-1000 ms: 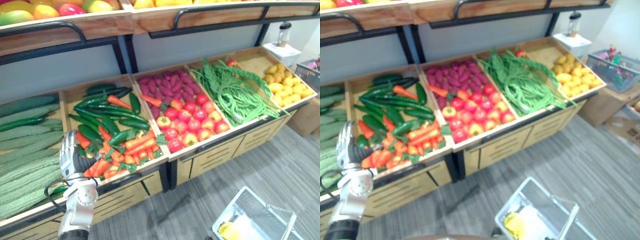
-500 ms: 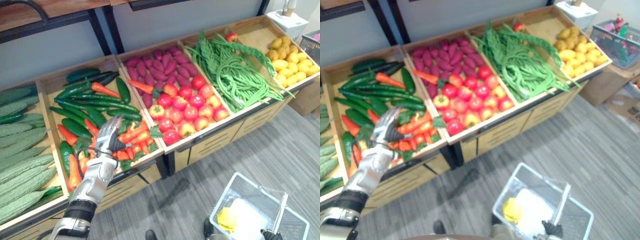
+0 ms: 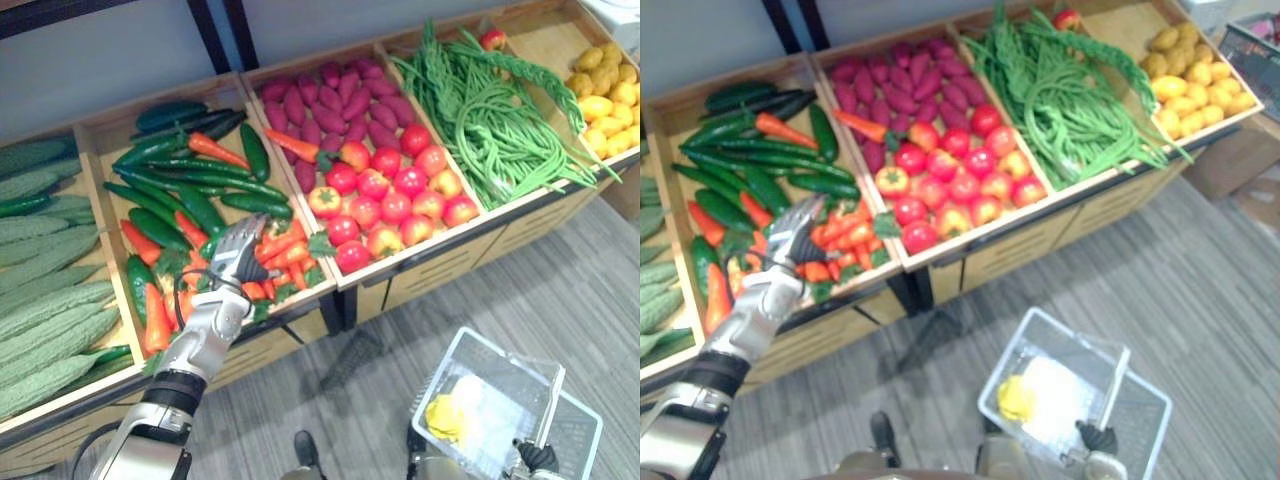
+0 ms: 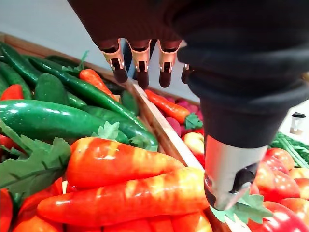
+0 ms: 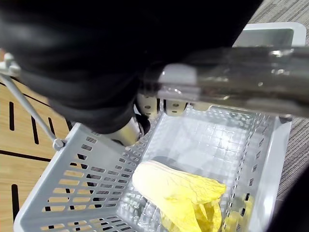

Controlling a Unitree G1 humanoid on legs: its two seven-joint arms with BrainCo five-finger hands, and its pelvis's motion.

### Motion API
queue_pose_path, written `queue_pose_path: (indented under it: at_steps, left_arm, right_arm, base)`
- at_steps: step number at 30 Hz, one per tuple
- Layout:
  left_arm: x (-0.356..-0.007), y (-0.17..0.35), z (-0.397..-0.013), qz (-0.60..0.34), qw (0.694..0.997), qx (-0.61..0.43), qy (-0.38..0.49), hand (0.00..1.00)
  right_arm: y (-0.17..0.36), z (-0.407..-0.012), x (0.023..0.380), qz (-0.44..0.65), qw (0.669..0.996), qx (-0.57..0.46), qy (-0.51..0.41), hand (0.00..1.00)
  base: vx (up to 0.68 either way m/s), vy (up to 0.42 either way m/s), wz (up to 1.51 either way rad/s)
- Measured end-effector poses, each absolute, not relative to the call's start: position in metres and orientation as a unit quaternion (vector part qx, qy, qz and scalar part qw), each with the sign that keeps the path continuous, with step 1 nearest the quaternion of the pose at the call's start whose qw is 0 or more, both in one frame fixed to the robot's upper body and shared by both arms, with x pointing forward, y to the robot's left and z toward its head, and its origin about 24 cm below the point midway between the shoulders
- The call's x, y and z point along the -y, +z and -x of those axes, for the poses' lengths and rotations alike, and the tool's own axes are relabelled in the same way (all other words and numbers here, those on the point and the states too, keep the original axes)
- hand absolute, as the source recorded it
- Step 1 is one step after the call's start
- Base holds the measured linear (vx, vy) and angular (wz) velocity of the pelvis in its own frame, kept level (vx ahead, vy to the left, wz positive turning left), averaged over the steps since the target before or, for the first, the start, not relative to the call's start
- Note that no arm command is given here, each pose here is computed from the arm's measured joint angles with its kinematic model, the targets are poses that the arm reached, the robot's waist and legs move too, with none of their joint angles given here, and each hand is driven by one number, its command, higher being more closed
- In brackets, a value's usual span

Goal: Pick vegetable in the basket

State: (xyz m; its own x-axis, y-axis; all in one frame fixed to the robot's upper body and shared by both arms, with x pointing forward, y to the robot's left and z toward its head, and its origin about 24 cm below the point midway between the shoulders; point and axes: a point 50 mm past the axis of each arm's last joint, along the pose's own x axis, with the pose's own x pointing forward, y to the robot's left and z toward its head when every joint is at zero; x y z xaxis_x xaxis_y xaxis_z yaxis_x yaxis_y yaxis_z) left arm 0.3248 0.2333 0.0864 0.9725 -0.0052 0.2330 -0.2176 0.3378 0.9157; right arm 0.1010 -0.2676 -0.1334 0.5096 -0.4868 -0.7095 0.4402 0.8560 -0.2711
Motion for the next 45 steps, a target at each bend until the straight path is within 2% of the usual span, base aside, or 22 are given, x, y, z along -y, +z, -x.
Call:
queue_pose_path:
  at_steps: [10,32,33,45]
  left_arm:
    - [-0.249,0.097,-0.332,-0.561,0.817,0.075,0.11,0.0]
    - [-0.237,0.113,-0.349,-0.578,0.804,0.097,0.097,0.0]
    - [-0.238,0.112,-0.349,-0.579,0.805,0.091,0.097,1.0]
    - [-0.247,0.112,-0.357,-0.579,0.806,0.064,0.106,1.0]
  right_arm:
    - [-0.13,-0.106,0.27,0.032,0.871,-0.409,-0.271,1.0]
    - [-0.122,-0.125,0.269,0.041,0.887,-0.378,-0.262,1.0]
    - [-0.12,-0.128,0.27,0.043,0.889,-0.375,-0.261,1.0]
    - [-0.119,-0.133,0.27,0.047,0.892,-0.371,-0.256,1.0]
  base:
    - [0.01,-0.004,0.0]
    - [0.0,-0.003,-0.05]
    - [-0.01,-0.006,-0.04]
    - [0.0,-0.003,-0.03]
